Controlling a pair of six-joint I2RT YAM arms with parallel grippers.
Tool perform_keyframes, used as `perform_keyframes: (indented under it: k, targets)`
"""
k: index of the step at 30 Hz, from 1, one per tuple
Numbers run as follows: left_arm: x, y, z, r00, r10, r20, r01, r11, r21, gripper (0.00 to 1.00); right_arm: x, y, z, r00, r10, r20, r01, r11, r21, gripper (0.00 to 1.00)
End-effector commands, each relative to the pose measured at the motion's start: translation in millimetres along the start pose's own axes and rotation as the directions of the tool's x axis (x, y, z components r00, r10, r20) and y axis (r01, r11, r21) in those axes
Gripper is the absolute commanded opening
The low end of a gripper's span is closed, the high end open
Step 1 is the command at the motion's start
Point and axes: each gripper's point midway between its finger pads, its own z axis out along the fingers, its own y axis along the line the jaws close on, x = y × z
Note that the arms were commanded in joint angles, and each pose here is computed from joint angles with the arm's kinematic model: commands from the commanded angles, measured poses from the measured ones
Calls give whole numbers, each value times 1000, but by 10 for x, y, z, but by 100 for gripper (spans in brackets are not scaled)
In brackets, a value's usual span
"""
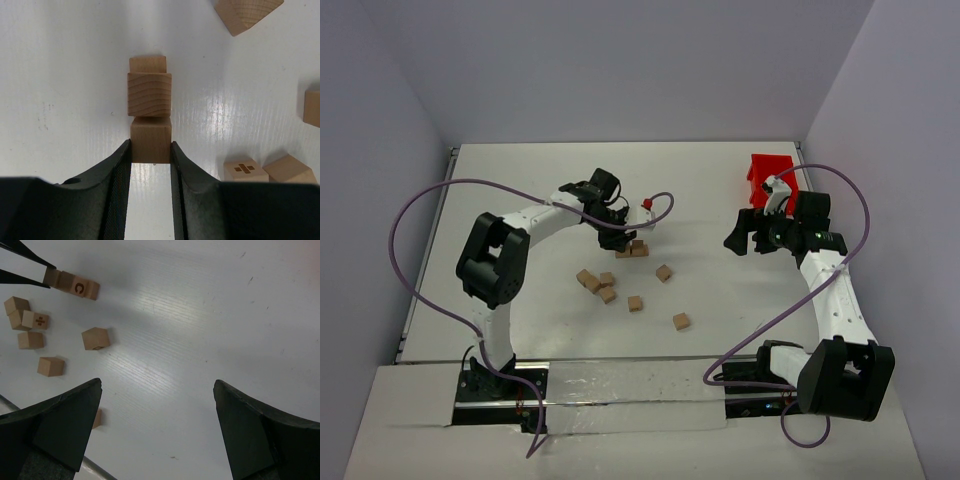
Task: Build the wood block tower
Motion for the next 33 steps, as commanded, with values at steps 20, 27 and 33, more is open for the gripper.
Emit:
perform_keyframes:
  k: [20, 27, 33]
  targets:
    - [-205, 131, 70, 999, 28, 29, -27, 999, -37, 24, -64, 40, 2, 1000, -20, 22, 21, 1000, -17, 100]
    - [-212, 105, 55, 999, 33, 31, -32, 999, -33, 49, -62, 37, 0, 1000, -21, 21, 21, 1000, -17, 100]
    - [-290, 87, -82, 998, 45, 44, -43, 998, -45, 69, -101, 43, -2, 999, -36, 25, 36, 999, -22, 100]
